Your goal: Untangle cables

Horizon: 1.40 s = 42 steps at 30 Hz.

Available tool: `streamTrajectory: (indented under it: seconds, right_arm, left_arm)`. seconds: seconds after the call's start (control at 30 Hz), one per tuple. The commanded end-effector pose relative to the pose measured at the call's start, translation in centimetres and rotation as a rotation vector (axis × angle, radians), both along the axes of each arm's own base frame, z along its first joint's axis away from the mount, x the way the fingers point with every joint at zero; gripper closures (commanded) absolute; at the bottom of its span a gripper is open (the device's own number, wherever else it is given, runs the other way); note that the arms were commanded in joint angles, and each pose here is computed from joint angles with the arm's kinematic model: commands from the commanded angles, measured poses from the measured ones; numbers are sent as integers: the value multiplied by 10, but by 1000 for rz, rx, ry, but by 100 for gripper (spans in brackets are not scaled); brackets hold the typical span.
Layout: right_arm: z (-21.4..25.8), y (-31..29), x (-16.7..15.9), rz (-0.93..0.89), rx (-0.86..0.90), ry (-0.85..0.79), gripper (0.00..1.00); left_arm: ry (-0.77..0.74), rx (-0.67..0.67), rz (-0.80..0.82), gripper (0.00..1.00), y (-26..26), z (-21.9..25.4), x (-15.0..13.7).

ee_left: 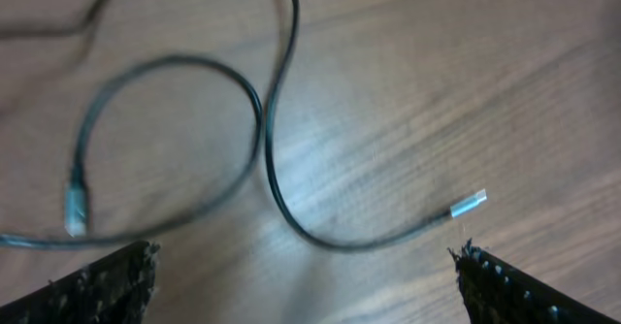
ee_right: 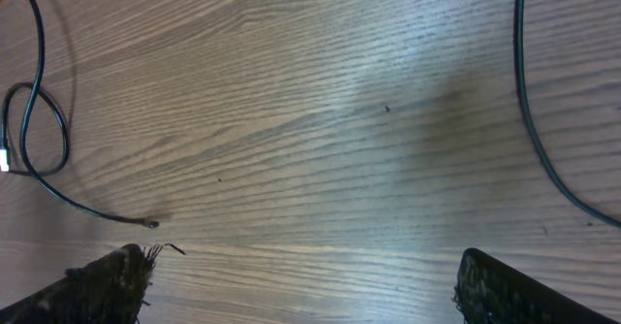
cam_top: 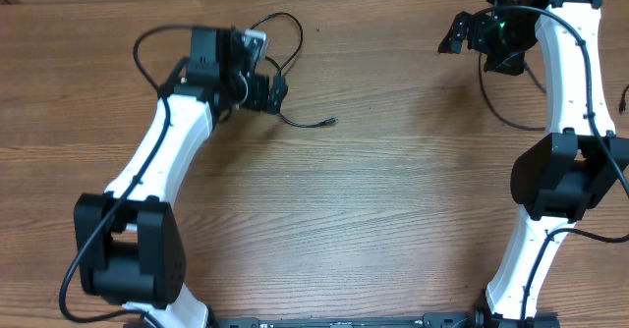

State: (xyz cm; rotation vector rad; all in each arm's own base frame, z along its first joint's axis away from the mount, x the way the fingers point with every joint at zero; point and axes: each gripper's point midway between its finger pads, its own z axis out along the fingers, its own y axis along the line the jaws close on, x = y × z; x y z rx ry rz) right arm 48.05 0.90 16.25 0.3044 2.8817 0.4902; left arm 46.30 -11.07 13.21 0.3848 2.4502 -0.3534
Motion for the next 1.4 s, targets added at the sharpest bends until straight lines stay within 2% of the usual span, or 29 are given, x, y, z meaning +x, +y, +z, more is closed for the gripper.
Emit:
streamTrajectory:
  seconds: [0.0,0.27,0.7,0.9,1.27,1.33,1.37]
  right_arm:
    - [19,0,0,2,0,-44,0]
    - [18,-4,0,-4,-24,-44,0]
    - [19,-6,6,-7,-40,-66,0]
    - [16,-12,2,-16,-76,-48,0]
    - [15,-16,0,-20,-95,-37,0]
    - [15,-16,0,-20,-95,-37,0]
    - [15,-16,0,-20,-95,-37,0]
  left_arm:
    - [38,55,40,0,14,-10,26]
    - [213,152,-3,0,15,-57,40]
    - [126,114,-113,0,-45,-47,48]
    - [149,230,-56,0,-33,-70,51]
    - [232,223,-13,0,-24,-102,46]
    - [240,224,-14,2,-24,-105,45]
    - [241,225,-14,8,-24,-106,45]
